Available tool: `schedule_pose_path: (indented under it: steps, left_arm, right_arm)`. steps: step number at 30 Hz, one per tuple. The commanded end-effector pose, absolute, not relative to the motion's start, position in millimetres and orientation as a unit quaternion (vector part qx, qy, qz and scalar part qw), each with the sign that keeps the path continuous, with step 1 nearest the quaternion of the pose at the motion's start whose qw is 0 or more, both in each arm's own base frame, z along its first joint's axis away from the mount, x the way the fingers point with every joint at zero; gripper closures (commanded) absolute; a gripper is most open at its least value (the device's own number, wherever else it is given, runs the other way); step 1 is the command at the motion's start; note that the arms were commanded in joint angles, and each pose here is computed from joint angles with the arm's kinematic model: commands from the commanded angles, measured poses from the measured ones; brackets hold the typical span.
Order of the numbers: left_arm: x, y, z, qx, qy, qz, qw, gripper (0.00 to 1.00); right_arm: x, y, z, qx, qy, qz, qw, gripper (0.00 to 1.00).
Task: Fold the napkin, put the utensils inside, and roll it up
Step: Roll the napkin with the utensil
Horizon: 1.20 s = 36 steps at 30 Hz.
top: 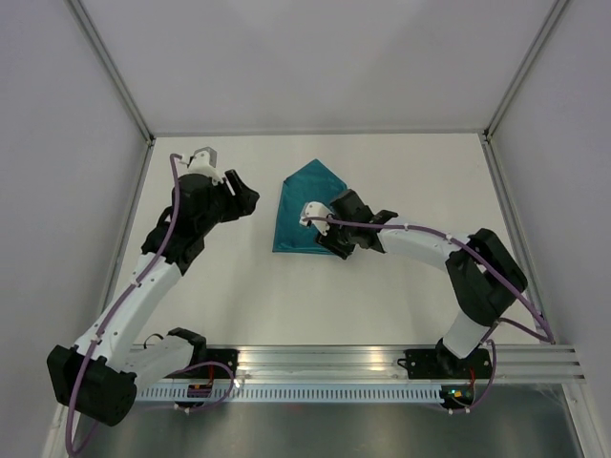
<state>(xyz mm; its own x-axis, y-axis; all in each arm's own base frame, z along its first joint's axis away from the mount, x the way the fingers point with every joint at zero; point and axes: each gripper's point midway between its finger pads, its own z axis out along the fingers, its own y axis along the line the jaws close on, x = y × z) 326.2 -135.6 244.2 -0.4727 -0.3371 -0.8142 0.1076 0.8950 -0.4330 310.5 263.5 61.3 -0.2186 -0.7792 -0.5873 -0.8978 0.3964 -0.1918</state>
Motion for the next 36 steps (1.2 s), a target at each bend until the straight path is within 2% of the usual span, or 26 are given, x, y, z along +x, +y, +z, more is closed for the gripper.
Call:
schedule_pose_path:
  steps: [1, 16, 28, 36]
  left_arm:
    - [334.3, -126.9, 284.8, -0.091, 0.806, -0.210, 0.545, 0.33]
    - [342.6, -118.3, 305.2, -0.075, 0.806, -0.191, 0.555, 0.32]
    - [344.3, -118.3, 301.9, -0.052, 0.813, -0.186, 0.550, 0.32]
    - [345.1, -124.0, 287.8, -0.041, 0.821, -0.193, 0.536, 0.32]
  right_arm:
    - [329.7, 289.7, 76.3, -0.567, 0.738, 0.082, 0.357, 0.46]
    - [329.9, 329.0, 51.8, -0.601, 0.716, 0.083, 0.346, 0.43]
    - [331.7, 327.2, 21.4, -0.618, 0.712, 0.073, 0.324, 0.43]
    - [320.5, 316.0, 4.5, -0.629, 0.714, 0.074, 0.299, 0.48]
